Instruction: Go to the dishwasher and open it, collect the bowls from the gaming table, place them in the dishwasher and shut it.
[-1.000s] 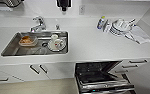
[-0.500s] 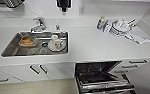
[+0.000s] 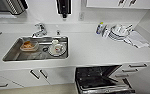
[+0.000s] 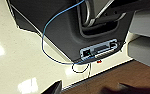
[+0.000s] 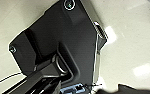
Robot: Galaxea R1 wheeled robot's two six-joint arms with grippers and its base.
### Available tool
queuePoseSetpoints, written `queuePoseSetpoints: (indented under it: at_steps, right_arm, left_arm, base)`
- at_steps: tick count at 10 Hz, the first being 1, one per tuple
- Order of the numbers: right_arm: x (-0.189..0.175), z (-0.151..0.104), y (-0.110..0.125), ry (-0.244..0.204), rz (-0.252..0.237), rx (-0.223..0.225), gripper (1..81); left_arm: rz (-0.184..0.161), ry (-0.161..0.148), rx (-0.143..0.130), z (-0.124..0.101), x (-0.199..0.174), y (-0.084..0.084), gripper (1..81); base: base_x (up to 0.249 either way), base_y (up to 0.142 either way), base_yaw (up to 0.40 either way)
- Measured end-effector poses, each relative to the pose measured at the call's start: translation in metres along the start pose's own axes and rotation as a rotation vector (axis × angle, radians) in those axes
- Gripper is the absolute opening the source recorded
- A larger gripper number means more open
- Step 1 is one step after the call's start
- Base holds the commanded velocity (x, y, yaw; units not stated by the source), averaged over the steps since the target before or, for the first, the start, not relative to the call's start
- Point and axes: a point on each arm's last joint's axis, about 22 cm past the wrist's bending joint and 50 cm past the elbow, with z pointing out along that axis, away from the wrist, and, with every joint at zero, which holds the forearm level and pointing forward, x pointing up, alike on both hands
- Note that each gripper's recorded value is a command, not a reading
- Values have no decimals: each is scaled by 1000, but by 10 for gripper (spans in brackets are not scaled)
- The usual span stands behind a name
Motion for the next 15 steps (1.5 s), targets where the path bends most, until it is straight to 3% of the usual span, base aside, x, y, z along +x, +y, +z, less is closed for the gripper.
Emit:
queuePoseSetpoints:
  at_steps: [2,4,9,10,13,15]
  right_arm:
    - [26,3,-16,45,-14,25,811]
    - [36,11,-28,52,-19,35,811]
    - [37,32,-18,-12,15,-4,811]
    - [41,35,-19,-12,15,-5,811]
    - [67,49,-36,11,6,9,811]
    - [100,54,-49,51,-9,26,811]
  left_arm:
    - [9,24,5,-2,21,-4,811]
    - [13,34,10,-3,35,-8,811]
    - [-15,-44,-8,7,24,-9,811]
    - [-17,-47,-9,9,25,-10,811]
    - [-8,-25,-3,12,52,-18,811]
    - [-1,-3,5,15,73,-26,811]
  base:
    - [0,0,0]
    - [0,0,0]
    - [0,0,0]
    - [0,0,0]
    - [0,0,0]
    - [0,0,0]
